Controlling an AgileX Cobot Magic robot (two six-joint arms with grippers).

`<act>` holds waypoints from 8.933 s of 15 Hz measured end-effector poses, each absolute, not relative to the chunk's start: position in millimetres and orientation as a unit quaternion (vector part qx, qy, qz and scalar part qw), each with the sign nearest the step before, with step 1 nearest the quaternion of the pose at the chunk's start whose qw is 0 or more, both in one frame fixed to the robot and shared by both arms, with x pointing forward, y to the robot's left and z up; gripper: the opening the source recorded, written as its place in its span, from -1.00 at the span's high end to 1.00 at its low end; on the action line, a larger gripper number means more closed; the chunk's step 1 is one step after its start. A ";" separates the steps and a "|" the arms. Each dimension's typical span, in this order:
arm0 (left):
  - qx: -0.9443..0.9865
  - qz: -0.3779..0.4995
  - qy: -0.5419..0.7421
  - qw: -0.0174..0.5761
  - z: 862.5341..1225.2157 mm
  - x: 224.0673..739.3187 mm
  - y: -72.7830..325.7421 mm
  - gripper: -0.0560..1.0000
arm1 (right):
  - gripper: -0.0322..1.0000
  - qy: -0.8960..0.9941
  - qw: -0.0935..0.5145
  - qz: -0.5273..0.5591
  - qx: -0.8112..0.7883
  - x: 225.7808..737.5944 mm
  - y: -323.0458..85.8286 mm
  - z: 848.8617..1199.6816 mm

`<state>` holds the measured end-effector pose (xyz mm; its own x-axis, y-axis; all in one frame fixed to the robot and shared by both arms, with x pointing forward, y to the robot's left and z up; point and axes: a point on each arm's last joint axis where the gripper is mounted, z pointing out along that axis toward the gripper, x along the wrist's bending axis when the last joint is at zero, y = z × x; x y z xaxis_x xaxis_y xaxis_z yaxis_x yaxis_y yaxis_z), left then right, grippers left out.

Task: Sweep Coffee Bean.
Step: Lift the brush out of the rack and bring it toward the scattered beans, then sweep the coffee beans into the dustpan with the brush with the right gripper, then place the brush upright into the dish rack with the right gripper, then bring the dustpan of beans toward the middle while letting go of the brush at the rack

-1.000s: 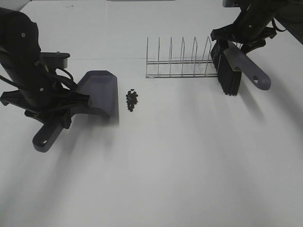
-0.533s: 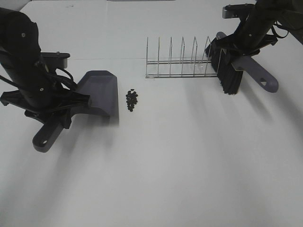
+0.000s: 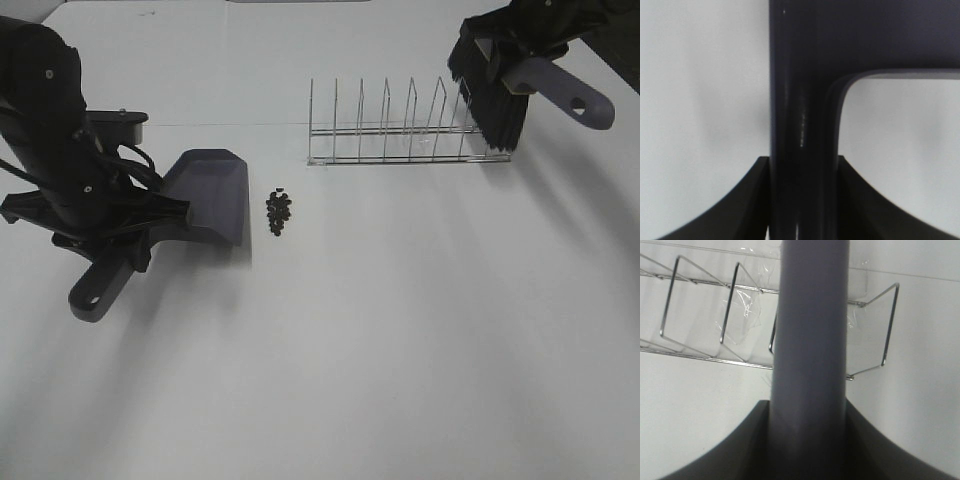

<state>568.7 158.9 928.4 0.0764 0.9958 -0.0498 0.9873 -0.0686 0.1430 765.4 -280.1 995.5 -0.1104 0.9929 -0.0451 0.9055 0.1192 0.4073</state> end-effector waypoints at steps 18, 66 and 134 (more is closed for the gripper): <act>0.731 0.006 0.681 0.046 917.0 565.8 157.6 0.29 | 0.39 0.772 0.127 0.085 0.617 650.7 -161.0 1019.8; 0.736 -0.049 0.675 -0.007 864.8 565.5 152.0 0.29 | 0.39 0.734 0.161 0.043 0.659 653.6 -223.6 1056.7; 0.733 -0.034 0.677 0.059 881.2 569.2 140.9 0.29 | -0.51 0.656 0.169 0.137 0.722 757.1 -242.1 1014.6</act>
<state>569.2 140.9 881.2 0.0815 0.9883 -0.1287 0.9962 -0.0769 0.0408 757.1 -242.1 1014.6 0.1007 0.9947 -0.0230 0.9020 -0.0815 0.4240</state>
